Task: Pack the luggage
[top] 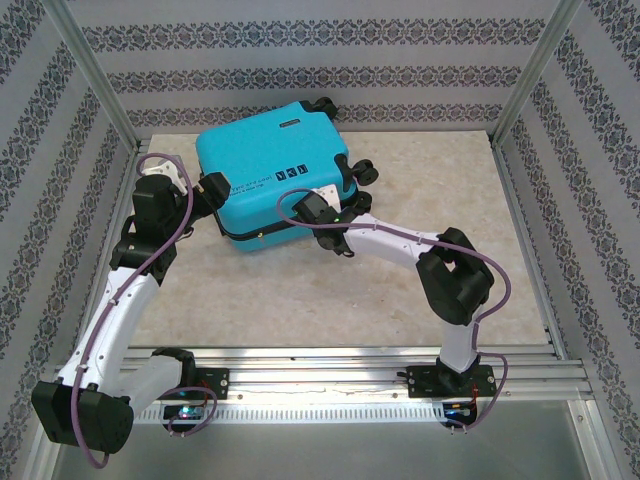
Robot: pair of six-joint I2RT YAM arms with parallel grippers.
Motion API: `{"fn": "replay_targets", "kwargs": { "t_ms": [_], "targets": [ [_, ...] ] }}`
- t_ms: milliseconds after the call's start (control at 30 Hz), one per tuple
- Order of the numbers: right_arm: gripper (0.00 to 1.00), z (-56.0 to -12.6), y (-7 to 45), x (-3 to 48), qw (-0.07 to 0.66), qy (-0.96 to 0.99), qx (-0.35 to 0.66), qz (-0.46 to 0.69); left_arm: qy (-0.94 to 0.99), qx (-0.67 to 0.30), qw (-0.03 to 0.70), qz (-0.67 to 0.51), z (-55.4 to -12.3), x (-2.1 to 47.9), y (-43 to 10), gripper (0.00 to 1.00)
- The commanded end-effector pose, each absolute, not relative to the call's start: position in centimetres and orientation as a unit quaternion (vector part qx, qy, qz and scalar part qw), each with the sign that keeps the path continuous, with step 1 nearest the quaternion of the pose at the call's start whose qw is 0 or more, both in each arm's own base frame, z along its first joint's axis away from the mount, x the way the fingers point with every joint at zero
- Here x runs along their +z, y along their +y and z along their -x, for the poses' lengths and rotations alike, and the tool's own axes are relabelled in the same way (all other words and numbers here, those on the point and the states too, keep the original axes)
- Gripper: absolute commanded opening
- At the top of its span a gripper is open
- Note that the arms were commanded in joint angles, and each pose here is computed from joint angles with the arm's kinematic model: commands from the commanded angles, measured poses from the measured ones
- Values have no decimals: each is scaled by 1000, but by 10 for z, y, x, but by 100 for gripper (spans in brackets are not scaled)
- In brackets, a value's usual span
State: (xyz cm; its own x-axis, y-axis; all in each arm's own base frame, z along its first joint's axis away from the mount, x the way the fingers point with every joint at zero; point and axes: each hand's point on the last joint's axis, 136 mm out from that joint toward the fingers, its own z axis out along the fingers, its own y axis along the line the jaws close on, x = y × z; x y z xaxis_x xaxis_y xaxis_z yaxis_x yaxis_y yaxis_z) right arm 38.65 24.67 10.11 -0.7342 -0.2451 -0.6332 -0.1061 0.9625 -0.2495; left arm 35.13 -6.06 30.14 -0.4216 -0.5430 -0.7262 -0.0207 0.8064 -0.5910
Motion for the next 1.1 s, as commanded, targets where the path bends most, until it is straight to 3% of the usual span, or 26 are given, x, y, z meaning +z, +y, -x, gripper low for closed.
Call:
{"fn": "replay_targets", "kwargs": {
  "t_ms": [0, 533, 600, 733, 833, 1067],
  "targets": [
    [34, -389, 247, 88, 341, 928, -105, 104, 799, -264, 514, 169, -351, 306, -64, 75],
    [16, -393, 240, 87, 343, 932, -59, 100, 795, -265, 519, 167, -350, 314, -64, 75],
    [16, -395, 239, 87, 345, 932, -52, 96, 795, -266, 519, 168, -350, 315, -64, 75],
    [28, -399, 242, 93, 358, 928, -35, 92, 795, -267, 518, 168, -351, 315, -64, 75],
    [30, -406, 246, 97, 364, 926, -31, 93, 795, -267, 518, 167, -351, 316, -65, 75],
    [16, -412, 252, 103, 377, 913, 29, 153, 796, -261, 521, 166, -347, 321, -63, 75]
  ]
}}
